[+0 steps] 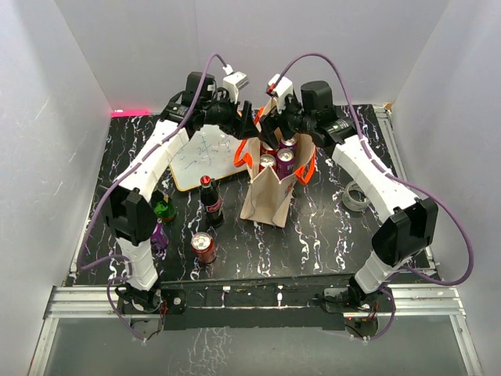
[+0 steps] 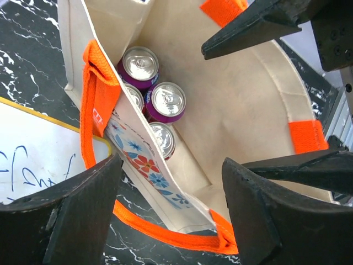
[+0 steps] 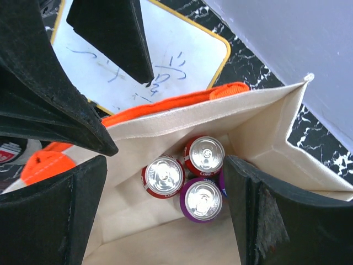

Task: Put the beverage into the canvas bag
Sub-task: Place the drink in the canvas bag, then pick up the drink from the center of the board.

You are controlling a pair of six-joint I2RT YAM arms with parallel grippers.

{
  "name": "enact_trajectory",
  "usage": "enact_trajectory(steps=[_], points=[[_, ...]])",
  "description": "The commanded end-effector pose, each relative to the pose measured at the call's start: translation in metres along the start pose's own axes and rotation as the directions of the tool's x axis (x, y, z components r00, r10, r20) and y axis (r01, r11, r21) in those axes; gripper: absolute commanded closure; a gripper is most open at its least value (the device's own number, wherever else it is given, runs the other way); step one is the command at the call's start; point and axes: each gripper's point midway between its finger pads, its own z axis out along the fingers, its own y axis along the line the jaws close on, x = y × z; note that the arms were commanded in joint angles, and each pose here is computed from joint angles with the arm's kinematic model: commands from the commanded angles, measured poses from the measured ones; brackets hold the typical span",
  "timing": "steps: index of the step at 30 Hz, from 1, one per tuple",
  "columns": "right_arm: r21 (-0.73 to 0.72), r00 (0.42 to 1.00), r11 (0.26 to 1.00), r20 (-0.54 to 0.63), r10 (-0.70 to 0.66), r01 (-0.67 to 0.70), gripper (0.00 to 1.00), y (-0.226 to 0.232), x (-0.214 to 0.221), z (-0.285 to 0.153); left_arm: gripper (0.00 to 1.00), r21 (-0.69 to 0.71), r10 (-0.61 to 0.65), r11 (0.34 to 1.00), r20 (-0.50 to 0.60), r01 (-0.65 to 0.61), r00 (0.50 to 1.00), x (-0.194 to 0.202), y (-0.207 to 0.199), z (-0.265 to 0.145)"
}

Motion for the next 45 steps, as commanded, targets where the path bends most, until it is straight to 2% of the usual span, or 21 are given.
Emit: enact_trajectory(steps=[1, 4, 8, 12, 19, 22, 27, 34, 39, 45], points=[[-0.045, 0.994, 0.999, 0.109, -0.01, 0.015, 0.12, 0.012, -0.051, -0.03, 0.22, -0.025, 0.073, 0.997, 0.118, -0.07, 0.99, -0.042, -0.027, -0.042], [-0.109, 0.989, 0.994, 0.149, -0.015, 0.031, 0.12, 0.026, -0.066, -0.039, 0.15, -0.079, 0.085, 0.994, 0.121, -0.076, 0.989, -0.042, -0.026, -0.055], [-0.132, 0.99, 0.991, 0.141, -0.017, 0.036, 0.12, 0.037, -0.069, -0.039, 0.14, -0.133, 0.138, 0.983, 0.094, -0.125, 0.986, -0.032, -0.027, -0.083], [-0.089, 0.993, 0.996, 0.112, 0.038, -0.028, 0.12, 0.03, -0.059, -0.033, 0.14, -0.148, 0.278, 0.951, 0.018, -0.272, 0.961, -0.004, -0.043, -0.121], [-0.044, 0.985, 0.991, 0.11, 0.13, -0.125, 0.13, 0.02, -0.053, -0.018, 0.16, -0.214, 0.434, 0.873, -0.068, -0.438, 0.899, 0.049, -0.072, -0.194], [-0.027, 0.984, 0.99, 0.104, 0.144, -0.142, 0.13, 0.016, -0.052, -0.015, 0.17, -0.141, 0.473, 0.86, -0.143, -0.491, 0.869, 0.089, -0.087, -0.21], [0.014, 0.983, 0.988, 0.104, 0.151, -0.153, 0.13, 0.01, -0.053, -0.017, 0.19, -0.027, 0.467, 0.869, -0.288, -0.494, 0.836, 0.151, -0.09, -0.217], [0.076, 0.974, 0.979, 0.139, 0.179, -0.19, 0.13, 0.0, -0.065, -0.027, 0.17, 0.158, 0.52, 0.851, -0.385, -0.501, 0.762, 0.225, -0.097, -0.219], [0.105, 0.976, 0.978, 0.142, 0.163, -0.179, 0.13, -0.004, -0.069, -0.034, 0.15, 0.287, 0.553, 0.833, -0.433, -0.473, 0.712, 0.261, -0.095, -0.212], [0.129, 0.979, 0.978, 0.141, 0.146, -0.164, 0.13, -0.007, -0.068, -0.038, 0.06, 0.358, 0.56, 0.827, -0.468, -0.432, 0.684, 0.291, -0.086, -0.199]])
